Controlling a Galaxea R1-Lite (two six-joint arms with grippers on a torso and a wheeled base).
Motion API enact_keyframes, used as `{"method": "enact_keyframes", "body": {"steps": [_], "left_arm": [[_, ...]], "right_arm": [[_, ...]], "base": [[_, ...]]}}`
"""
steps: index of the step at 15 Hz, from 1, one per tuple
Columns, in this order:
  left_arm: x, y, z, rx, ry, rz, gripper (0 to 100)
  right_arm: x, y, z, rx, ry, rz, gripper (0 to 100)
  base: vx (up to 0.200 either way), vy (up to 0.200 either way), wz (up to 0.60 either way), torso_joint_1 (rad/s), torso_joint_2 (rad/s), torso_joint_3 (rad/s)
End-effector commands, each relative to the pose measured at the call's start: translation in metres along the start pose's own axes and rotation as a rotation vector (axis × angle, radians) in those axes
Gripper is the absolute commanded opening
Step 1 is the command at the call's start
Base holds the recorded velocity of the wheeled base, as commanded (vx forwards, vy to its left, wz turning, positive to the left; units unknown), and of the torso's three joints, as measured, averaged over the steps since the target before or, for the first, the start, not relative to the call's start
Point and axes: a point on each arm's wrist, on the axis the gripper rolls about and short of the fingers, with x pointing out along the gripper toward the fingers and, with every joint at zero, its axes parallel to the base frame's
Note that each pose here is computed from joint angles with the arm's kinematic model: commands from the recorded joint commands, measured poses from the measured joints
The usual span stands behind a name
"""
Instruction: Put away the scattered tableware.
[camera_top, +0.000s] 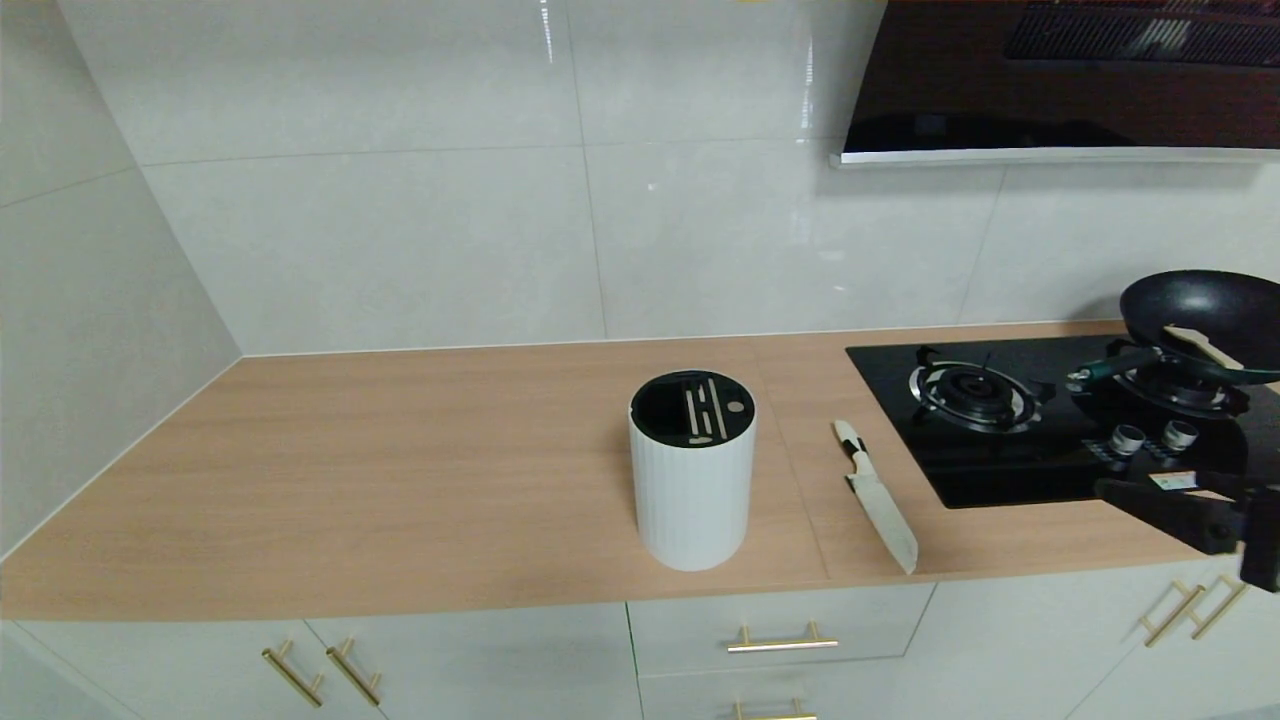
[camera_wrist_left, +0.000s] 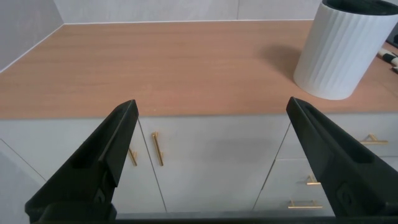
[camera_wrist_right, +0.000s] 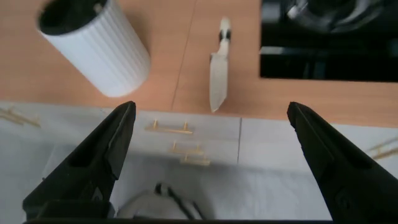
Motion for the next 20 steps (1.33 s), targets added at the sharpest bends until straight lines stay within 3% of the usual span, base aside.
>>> {"method": "enact_keyframes", "body": {"steps": [1,9,17,20], "left_arm": [[0.000,0.000,0.000,0.000,0.000,0.000,100],[0.000,0.000,0.000,0.000,0.000,0.000,100],[0.000,0.000,0.000,0.000,0.000,0.000,100],[0.000,0.000,0.000,0.000,0.000,0.002,100]], "right_arm": [[0.082,0.003,0.008,-0.007,0.164,0.035,100],[0.216,0.000,-0.028,-0.081,0.231,-0.053,100],[0.294,-0.006,-0.087,-0.094,0.249,-0.063,100],[0.310,-0.003,-0.089,-0.104,0.214,-0.094,100]], "base": [[0.000,0.000,0.00,0.000,0.00,0.000],[0.000,0.000,0.00,0.000,0.00,0.000],[0.000,0.000,0.00,0.000,0.00,0.000],[0.000,0.000,0.00,0.000,0.00,0.000]]}}
